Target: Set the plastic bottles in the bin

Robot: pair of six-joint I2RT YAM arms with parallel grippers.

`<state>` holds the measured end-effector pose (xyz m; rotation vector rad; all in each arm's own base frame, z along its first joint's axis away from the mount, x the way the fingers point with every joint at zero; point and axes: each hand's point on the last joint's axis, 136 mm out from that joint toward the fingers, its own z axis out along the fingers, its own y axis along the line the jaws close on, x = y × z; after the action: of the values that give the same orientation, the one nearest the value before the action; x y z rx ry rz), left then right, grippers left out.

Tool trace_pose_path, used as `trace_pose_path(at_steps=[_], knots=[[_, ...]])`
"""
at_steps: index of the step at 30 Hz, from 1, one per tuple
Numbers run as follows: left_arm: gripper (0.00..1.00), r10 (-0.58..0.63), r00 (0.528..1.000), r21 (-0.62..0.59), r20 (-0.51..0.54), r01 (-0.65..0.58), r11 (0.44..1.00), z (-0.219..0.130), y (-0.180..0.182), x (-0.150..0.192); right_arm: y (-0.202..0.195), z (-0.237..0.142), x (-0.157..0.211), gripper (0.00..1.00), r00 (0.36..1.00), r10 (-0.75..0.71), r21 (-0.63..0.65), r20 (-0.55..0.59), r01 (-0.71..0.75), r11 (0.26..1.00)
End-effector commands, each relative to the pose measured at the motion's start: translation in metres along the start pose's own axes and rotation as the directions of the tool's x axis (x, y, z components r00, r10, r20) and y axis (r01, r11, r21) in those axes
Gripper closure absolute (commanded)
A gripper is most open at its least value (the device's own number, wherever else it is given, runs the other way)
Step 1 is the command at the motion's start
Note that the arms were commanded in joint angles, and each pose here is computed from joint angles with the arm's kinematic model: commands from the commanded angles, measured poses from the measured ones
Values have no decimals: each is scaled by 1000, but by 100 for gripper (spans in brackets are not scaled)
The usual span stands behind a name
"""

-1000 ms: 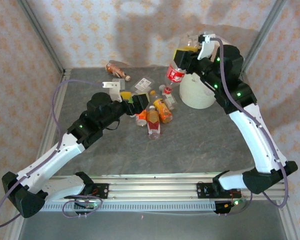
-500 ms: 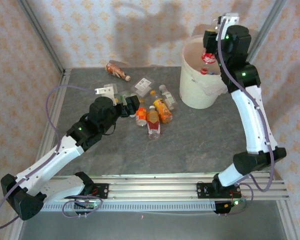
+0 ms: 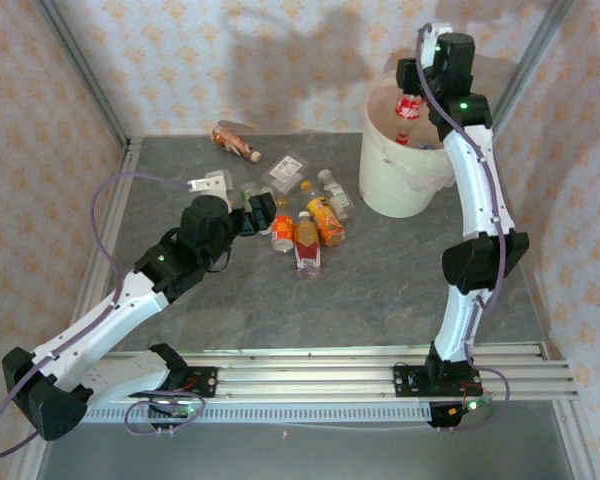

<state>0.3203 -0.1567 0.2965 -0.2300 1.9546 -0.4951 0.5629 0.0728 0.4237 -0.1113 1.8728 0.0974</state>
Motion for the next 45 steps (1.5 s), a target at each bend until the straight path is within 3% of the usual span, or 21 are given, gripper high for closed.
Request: trace_pose_path(at_steps=[1, 6, 9, 15, 26, 37, 41, 42, 45], knots=[[0, -1, 1000, -63, -2, 1, 998, 0, 17, 4, 26, 5, 21, 61, 998, -21, -145, -58, 13, 989], [0, 8, 1000, -81, -18, -9, 997, 4, 21, 8, 28, 17, 57, 54, 985, -29, -162, -172, 1, 987], [0, 7, 1000, -80, -26, -9, 997, 8, 21, 11, 32, 18, 76, 43, 974, -27, -187, -224, -16, 982], [0, 6, 999, -79, -47, -10, 997, 14, 20, 16, 35, 14, 89, 34, 973, -12, -198, -230, -35, 980], [0, -2, 999, -86, -52, -3, 996, 14, 23, 19, 46, -6, 63, 23, 986, 56, -260, -155, -95, 961], [0, -7, 998, -89, -59, 1, 996, 18, 23, 22, 44, -32, 37, 18, 995, 72, -250, -71, -87, 964], [0, -7, 997, -97, -71, 0, 995, 21, 24, 25, 41, -45, 29, 9, 993, 110, -235, -30, -114, 965], [0, -9, 997, -99, -72, 2, 995, 21, 24, 25, 41, -50, 26, 1, 992, 125, -239, -17, -126, 963], [0, -16, 997, -122, -70, 8, 992, 23, 29, 26, 48, -67, 22, 1, 986, 165, -274, -1, -159, 948]])
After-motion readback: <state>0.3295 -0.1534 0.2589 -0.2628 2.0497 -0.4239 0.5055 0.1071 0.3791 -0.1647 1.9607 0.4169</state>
